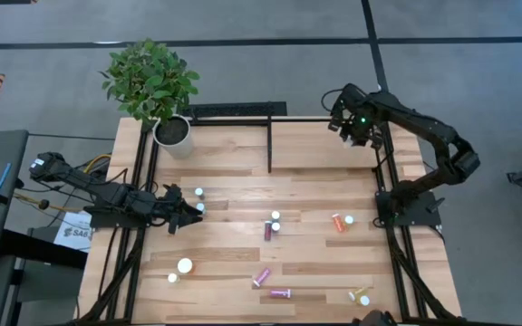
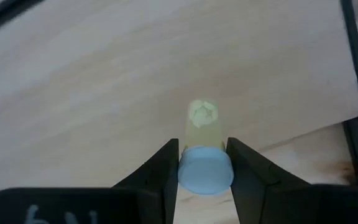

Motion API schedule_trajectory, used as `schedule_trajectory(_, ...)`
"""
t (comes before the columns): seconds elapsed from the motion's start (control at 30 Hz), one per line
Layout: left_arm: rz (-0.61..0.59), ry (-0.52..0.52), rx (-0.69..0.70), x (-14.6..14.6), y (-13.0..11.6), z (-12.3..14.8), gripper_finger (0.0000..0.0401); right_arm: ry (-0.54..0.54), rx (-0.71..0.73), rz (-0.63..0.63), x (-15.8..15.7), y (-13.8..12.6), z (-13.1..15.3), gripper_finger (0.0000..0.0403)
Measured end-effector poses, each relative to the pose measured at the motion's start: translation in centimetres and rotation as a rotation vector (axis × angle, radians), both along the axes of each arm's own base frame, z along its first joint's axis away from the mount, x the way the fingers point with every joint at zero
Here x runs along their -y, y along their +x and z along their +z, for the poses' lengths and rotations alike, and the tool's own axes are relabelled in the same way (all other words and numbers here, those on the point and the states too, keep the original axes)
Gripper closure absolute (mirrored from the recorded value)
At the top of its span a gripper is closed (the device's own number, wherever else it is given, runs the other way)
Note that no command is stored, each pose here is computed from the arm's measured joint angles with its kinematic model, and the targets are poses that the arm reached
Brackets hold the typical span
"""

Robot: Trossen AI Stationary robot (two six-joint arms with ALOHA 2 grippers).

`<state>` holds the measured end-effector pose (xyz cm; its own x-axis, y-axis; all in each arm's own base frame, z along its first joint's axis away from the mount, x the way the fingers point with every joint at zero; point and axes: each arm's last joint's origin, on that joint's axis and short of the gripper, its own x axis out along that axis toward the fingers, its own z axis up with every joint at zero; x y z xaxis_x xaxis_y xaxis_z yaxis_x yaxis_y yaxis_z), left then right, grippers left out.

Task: Pick and place medicine bottles onto shelf by color
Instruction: Put the yellow pill bottle on the shelf

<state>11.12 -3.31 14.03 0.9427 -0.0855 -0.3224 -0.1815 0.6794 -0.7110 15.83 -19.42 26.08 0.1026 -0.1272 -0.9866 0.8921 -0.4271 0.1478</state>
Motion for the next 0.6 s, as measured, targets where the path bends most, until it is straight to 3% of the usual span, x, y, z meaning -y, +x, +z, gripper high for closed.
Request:
schedule_trajectory(0.13, 0.000, 0.000, 0.000, 0.0, 0.0, 0.0, 0.0221, -0.005, -0.007, -0.042, 0.6, 0.2, -0.5, 0.0273)
schedule_trajectory(0.37, 0.000, 0.000, 0.000, 0.0, 0.0, 0.0, 0.0221, 0.122, -0.036, -0.058, 3.2, 1.1, -2.6, 0.0273)
schedule_trajectory(0.6, 0.001, 0.000, 0.000, 0.0, 0.0, 0.0, 0.0221, 0.090, 0.000, -0.105, 6.0, 1.0, -2.0, 0.0266)
